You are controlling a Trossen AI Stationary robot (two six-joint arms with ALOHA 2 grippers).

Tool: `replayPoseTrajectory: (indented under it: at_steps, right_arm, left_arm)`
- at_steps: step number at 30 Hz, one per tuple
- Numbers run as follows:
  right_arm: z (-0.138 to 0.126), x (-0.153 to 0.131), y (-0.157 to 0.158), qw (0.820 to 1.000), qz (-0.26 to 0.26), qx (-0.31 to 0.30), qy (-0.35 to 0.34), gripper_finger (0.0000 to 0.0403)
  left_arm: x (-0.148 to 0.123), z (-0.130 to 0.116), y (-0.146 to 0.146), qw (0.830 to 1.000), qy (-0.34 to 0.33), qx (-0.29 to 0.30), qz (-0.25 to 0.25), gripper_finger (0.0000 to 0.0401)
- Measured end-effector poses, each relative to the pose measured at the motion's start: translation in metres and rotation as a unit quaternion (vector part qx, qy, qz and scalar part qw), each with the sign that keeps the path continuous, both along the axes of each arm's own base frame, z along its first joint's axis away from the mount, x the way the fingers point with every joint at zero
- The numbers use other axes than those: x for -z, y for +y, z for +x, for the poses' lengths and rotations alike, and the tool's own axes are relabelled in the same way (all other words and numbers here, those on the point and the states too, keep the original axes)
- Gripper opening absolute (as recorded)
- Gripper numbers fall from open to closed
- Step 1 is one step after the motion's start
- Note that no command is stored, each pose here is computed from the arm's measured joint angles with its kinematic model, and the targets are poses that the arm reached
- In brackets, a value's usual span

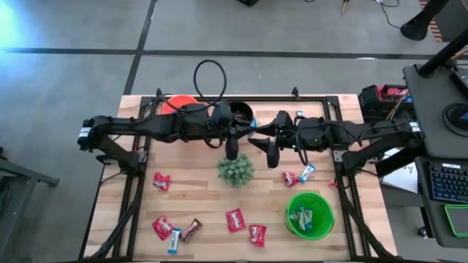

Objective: Sort candy
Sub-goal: Put the blue chocolate into the green bucket

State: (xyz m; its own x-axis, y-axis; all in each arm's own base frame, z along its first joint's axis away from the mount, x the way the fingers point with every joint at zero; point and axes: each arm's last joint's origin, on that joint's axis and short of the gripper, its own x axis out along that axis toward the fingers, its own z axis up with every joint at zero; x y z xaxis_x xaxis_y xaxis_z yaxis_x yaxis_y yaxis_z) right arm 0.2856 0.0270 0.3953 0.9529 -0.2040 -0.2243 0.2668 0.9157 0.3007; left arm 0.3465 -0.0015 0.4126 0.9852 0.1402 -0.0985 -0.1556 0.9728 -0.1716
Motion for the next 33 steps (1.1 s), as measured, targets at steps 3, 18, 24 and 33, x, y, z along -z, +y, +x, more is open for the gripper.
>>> replayPoseTrajectory:
  at_steps: [3, 18, 24, 33]
  right_arm:
    - [0.0, -0.001, -0.003, 1.0, -0.005, 0.03, -0.004, 0.0201]
    - [0.002, 0.0, -0.01, 0.998, -0.01, 0.065, -0.007, 0.0201]
    - [0.002, 0.0, -0.01, 0.998, -0.01, 0.064, -0.006, 0.0186]
    - [0.002, 0.001, -0.009, 0.999, 0.002, 0.045, -0.005, 0.0045]
  left_arm:
    - [-0.009, 0.004, 0.0, 1.0, -0.002, 0.006, 0.01, 0.0002]
    - [-0.018, 0.004, -0.001, 0.999, 0.014, 0.013, 0.028, 0.0002]
    - [-0.015, 0.005, 0.0, 0.999, 0.021, 0.012, 0.03, 0.0002]
    - [-0.01, 0.008, 0.0, 0.998, 0.035, 0.014, 0.05, 0.0002]
